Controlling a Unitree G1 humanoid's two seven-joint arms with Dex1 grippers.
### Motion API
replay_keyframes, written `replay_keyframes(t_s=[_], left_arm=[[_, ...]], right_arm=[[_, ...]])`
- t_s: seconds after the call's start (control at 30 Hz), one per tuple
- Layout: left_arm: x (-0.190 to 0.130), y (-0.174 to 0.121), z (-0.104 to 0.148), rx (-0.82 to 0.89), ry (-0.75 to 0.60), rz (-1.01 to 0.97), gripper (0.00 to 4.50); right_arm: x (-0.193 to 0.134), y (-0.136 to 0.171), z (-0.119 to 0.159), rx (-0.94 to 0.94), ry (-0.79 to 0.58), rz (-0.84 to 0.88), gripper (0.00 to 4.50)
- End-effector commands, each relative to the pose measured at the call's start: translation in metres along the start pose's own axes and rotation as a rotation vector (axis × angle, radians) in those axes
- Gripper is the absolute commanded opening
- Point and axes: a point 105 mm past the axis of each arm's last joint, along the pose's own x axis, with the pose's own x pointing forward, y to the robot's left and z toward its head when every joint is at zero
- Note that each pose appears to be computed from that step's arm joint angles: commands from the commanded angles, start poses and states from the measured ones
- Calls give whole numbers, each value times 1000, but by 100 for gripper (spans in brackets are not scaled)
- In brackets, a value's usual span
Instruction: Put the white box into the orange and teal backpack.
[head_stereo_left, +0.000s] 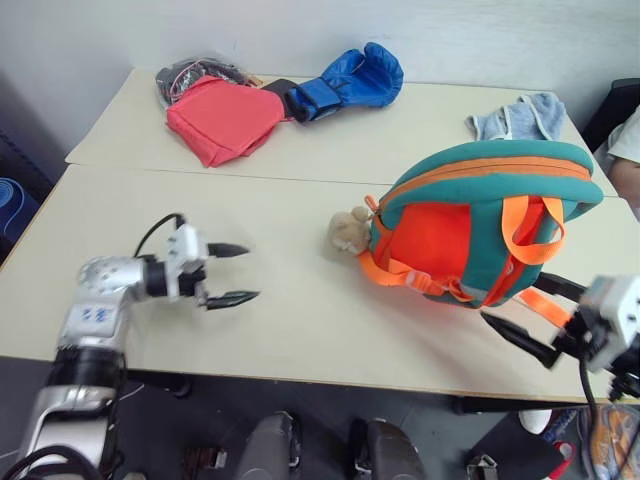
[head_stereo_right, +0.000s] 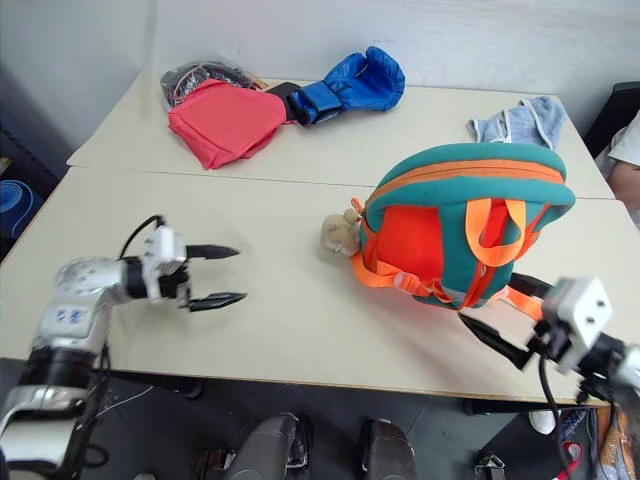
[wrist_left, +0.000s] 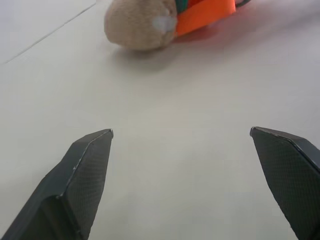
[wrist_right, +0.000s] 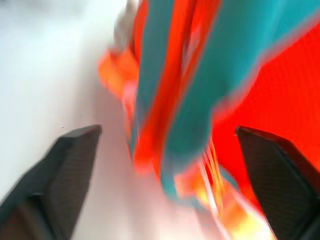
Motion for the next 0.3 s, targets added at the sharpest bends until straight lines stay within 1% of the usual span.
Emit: replay_keyframes(t_s=[0.03, 0.1, 0.17, 0.23, 0.3], left_arm=[[-28, -13, -2, 76, 35, 56, 450], [-34, -21, -6, 81, 52, 91, 450], [-36, -26, -8, 94, 66, 106, 450], [-39, -31, -12, 85, 71, 124, 450], [-39, -28, -12, 76, 59, 165, 450]], right_arm=[[-36, -19, -10, -113, 61, -55, 445], [-47, -25, -20, -106, 92, -71, 445], [-50, -28, -24, -102, 100, -70, 445], [-49, -26, -29, -107, 106, -44, 445], [-43, -23, -35, -110, 108, -12, 445]])
